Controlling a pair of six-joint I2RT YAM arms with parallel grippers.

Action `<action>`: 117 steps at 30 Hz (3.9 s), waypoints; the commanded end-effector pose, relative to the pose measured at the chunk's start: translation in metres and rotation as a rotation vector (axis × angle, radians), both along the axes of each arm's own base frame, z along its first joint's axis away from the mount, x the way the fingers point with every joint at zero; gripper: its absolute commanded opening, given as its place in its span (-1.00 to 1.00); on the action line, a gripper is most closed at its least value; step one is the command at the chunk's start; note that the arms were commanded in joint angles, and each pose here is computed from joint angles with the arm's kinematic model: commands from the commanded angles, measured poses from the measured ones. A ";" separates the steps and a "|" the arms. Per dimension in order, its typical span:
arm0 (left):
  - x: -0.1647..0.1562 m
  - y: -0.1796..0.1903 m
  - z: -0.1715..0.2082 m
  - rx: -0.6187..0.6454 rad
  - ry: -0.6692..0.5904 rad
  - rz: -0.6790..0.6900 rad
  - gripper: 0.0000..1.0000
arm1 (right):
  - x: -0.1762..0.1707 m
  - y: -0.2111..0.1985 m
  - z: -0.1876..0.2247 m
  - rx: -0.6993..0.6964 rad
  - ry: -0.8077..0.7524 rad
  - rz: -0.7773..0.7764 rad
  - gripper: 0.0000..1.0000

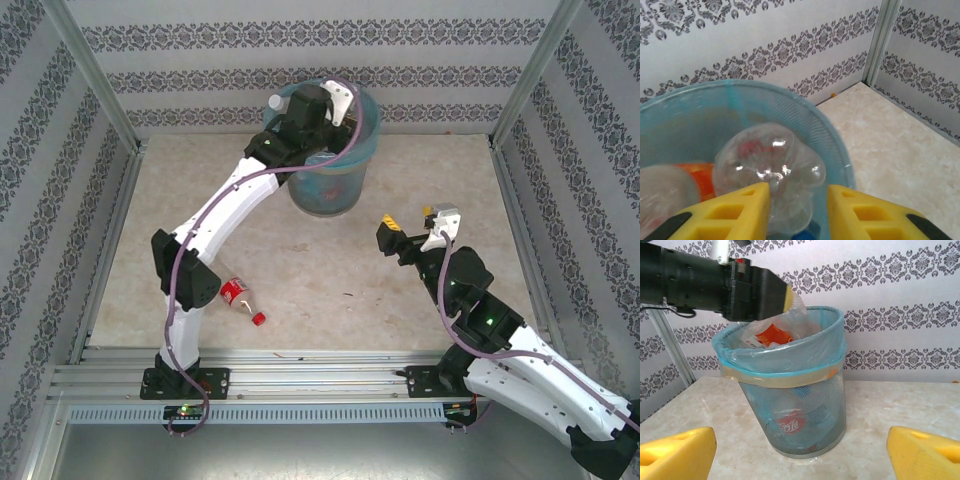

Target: Put the plastic bottles in the bin

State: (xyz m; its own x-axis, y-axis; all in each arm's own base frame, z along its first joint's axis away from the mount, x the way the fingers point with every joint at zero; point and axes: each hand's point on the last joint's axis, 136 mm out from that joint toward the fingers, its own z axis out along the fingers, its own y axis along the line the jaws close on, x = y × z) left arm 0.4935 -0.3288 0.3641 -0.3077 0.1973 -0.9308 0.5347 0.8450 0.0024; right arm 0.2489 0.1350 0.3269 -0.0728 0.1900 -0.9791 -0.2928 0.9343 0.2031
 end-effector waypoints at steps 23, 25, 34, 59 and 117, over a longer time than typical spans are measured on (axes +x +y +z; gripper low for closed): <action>-0.012 -0.036 -0.002 -0.369 0.238 -0.262 0.15 | 0.006 -0.003 -0.010 0.044 0.038 -0.038 0.77; -0.012 -0.040 -0.013 -0.361 0.274 -0.273 0.14 | 0.006 -0.004 -0.012 0.041 0.040 -0.040 0.77; -0.004 -0.039 -0.020 -0.339 0.264 -0.240 0.08 | 0.006 -0.006 -0.016 0.042 0.039 -0.054 0.78; -0.149 0.205 0.004 -0.029 -0.188 0.382 0.52 | 0.013 0.230 -0.069 -0.271 0.259 0.589 0.69; -0.174 0.290 -0.033 -0.072 -0.115 0.608 0.98 | 0.001 0.282 -0.212 -0.398 0.653 0.536 -0.06</action>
State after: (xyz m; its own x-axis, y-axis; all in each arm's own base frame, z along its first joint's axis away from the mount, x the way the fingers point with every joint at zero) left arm 0.3135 -0.0168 0.3488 -0.1338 0.0235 -0.9907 -0.1730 0.9838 0.0467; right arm 0.2357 0.4230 0.0788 -0.6461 -0.4636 -0.6063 -0.6706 0.7242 0.1609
